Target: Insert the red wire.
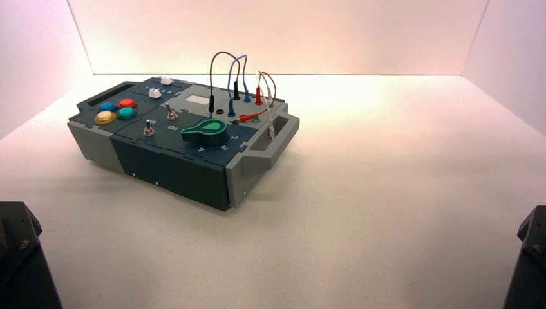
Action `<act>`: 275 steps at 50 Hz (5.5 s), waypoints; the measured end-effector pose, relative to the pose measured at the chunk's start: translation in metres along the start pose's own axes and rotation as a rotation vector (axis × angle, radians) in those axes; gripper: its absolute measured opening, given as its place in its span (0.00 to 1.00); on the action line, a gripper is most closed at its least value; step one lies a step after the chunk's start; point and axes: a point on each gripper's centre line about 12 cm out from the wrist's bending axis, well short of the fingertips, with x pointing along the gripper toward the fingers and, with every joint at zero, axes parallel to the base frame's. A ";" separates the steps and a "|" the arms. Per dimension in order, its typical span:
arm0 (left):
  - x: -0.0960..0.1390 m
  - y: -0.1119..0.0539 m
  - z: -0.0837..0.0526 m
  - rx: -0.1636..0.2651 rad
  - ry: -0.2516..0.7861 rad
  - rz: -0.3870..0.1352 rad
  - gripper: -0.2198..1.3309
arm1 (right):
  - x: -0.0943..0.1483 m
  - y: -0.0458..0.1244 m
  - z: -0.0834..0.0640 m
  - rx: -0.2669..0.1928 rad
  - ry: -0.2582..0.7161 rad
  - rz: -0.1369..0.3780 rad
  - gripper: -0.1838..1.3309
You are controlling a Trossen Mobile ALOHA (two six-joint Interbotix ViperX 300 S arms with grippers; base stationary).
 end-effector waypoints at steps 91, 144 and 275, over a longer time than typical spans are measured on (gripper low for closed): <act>-0.003 -0.043 -0.003 0.008 0.311 -0.272 0.37 | -0.032 0.157 0.006 0.368 0.712 0.603 0.84; -0.015 -0.049 0.005 0.017 0.457 -0.347 0.36 | -0.003 0.222 -0.037 -0.055 0.807 0.694 0.87; -0.009 -0.049 0.001 0.031 0.475 -0.342 0.36 | 0.084 0.279 -0.099 -1.224 0.825 0.645 0.85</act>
